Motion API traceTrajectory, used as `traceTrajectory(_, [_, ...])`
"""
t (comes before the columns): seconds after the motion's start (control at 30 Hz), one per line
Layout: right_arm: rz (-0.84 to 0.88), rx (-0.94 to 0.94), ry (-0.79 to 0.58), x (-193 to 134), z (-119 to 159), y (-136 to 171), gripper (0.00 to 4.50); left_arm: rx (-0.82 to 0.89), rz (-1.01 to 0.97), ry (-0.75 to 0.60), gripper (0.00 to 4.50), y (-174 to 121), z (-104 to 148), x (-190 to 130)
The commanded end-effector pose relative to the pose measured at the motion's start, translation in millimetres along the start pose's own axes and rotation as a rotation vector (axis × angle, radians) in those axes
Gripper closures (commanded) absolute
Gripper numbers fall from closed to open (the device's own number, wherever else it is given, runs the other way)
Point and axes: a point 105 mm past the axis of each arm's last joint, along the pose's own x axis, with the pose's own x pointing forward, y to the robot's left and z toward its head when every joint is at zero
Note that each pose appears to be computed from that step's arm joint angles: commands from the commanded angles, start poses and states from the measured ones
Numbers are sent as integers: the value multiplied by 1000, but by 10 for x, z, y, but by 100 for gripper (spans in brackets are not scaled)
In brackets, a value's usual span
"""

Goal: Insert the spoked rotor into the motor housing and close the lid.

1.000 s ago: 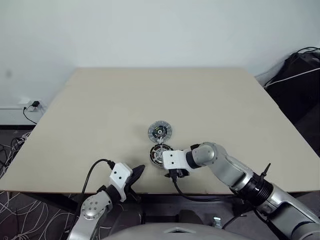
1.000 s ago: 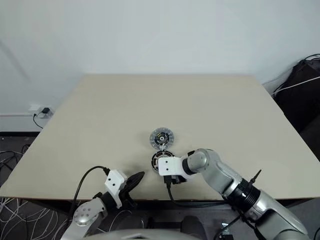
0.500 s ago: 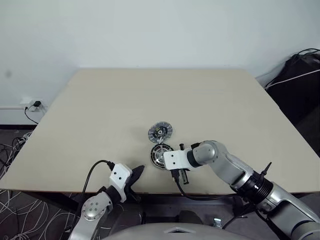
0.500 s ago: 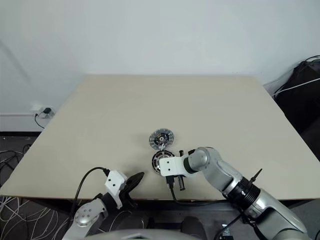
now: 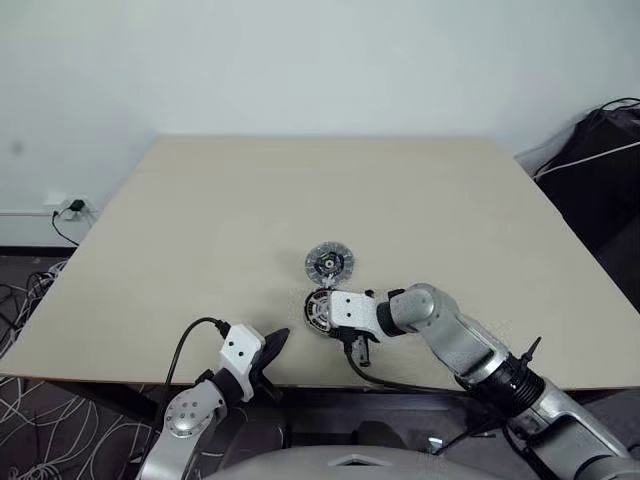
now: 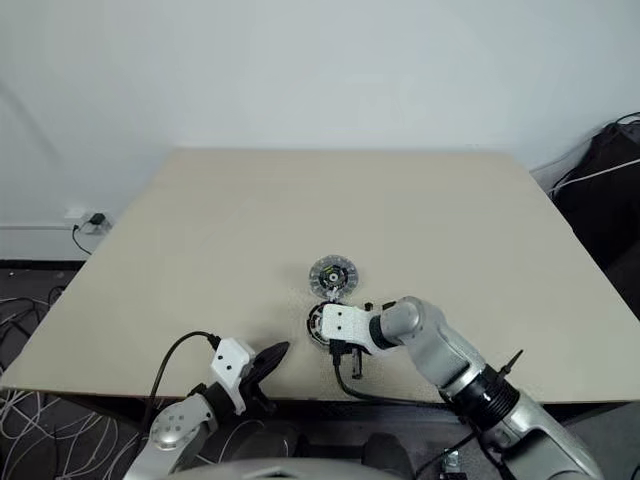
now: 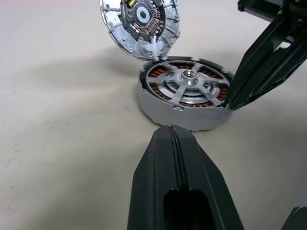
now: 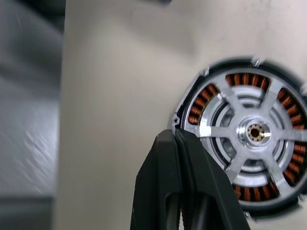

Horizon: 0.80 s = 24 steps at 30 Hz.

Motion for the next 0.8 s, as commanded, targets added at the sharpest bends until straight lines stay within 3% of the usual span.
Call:
traceTrajectory(0.03, [-80, 137, -61, 0, 186, -55, 448, 11, -7, -32, 450, -21, 58, 29])
traceTrajectory(0.4, [-192, 368, 49, 164, 40, -26, 448, 4, -4, -26, 450, -37, 44, 17])
traceTrajectory(0.5, [-211, 453, 21, 200, 77, -31, 448, 3, -2, -26, 450, -38, 42, 15])
traceTrajectory(0.73, [-247, 253, -64, 111, 267, -127, 448, 3, -3, -22, 450, -38, 35, 16])
traceTrajectory(0.8, [-249, 184, -69, 82, 280, -130, 384, 3, -6, -21, 450, -38, 34, 18])
